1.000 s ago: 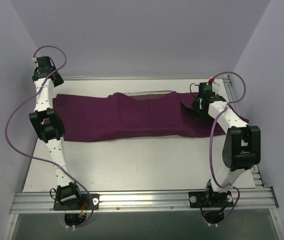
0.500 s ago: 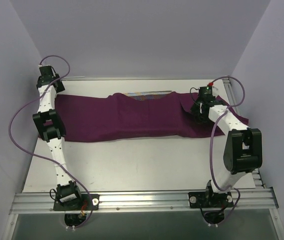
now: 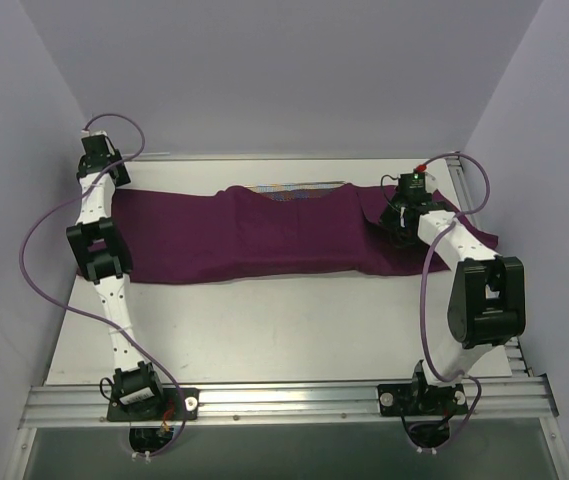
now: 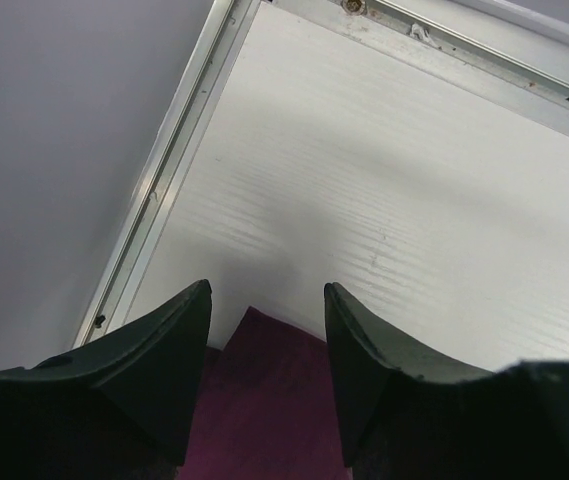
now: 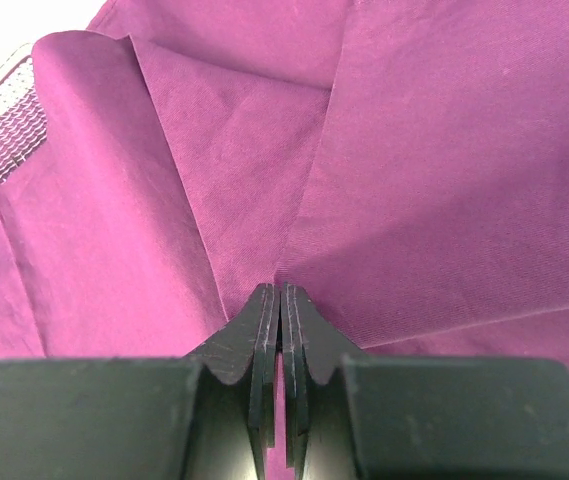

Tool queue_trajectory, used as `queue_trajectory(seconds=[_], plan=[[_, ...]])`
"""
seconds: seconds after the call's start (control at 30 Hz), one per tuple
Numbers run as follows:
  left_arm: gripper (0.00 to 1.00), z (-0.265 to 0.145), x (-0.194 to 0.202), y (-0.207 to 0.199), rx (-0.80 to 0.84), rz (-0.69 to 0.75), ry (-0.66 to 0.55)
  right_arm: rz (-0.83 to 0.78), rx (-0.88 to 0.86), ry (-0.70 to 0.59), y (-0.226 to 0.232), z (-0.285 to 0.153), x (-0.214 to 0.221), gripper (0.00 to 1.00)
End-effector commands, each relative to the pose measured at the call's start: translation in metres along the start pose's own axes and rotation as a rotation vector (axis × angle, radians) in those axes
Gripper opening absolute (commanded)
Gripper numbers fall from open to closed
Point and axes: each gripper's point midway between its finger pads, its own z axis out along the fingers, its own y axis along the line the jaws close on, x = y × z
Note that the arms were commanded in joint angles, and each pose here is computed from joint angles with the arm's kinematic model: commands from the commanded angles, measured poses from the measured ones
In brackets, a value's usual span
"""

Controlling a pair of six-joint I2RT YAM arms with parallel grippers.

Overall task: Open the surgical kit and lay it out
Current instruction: Open the surgical kit at the center of the board.

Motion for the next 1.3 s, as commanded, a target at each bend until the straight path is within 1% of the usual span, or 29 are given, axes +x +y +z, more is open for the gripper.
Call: queue_trajectory(seconds=[0.0,0.2,0.23,0.4,0.67,0.8,0.93,0.97,1.0,1.07,1.1,1.13,1.2,1.27], plan=[[0.57,-0.003,-0.016,-0.001,0.003,-0.010,-0.054,0.006,-0.044,-0.010,0.015,-0.005,-0.004,0.00],[0.59,-0.014,-0.025,-0.003,0.009,-0.060,-0.059,0.016,-0.061,-0.013,0.020,-0.009,-0.007,0.00],[0.59,-0.015,-0.022,-0.004,0.017,-0.066,-0.041,0.015,-0.059,-0.016,0.020,-0.009,-0.008,0.00],[0.60,-0.014,-0.021,-0.007,0.034,-0.096,-0.032,0.011,-0.067,-0.039,0.024,-0.015,-0.016,0.00],[0.57,-0.011,-0.014,-0.011,0.050,-0.126,-0.012,0.020,-0.070,-0.052,0.024,-0.021,-0.019,0.00],[0.47,-0.009,-0.012,-0.012,0.052,-0.131,-0.007,0.020,-0.067,-0.061,0.025,-0.023,-0.023,0.00],[0.29,-0.010,-0.013,-0.013,0.061,-0.131,-0.007,0.022,-0.064,-0.056,0.024,-0.023,-0.021,0.00],[0.18,-0.011,-0.015,-0.010,0.046,-0.131,-0.011,0.025,-0.062,-0.054,0.024,-0.023,-0.021,0.00],[0.12,-0.012,-0.016,-0.007,0.037,-0.134,-0.011,0.025,-0.061,-0.052,0.023,-0.022,-0.021,0.00],[0.04,-0.021,-0.026,-0.003,0.023,-0.144,-0.030,0.024,-0.062,-0.054,0.024,-0.023,-0.022,0.00],[0.02,-0.021,-0.024,0.001,0.014,-0.157,-0.025,0.023,-0.057,-0.050,0.024,-0.022,-0.022,0.00],[0.02,-0.031,-0.036,0.002,0.017,-0.168,-0.047,0.023,-0.049,-0.046,0.023,-0.021,-0.024,0.00],[0.02,-0.040,-0.043,0.004,0.025,-0.211,-0.051,0.016,-0.037,-0.043,0.023,-0.024,-0.031,0.00],[0.02,-0.060,-0.054,0.001,0.045,-0.241,-0.055,0.021,-0.013,-0.040,0.016,-0.028,-0.043,0.00]])
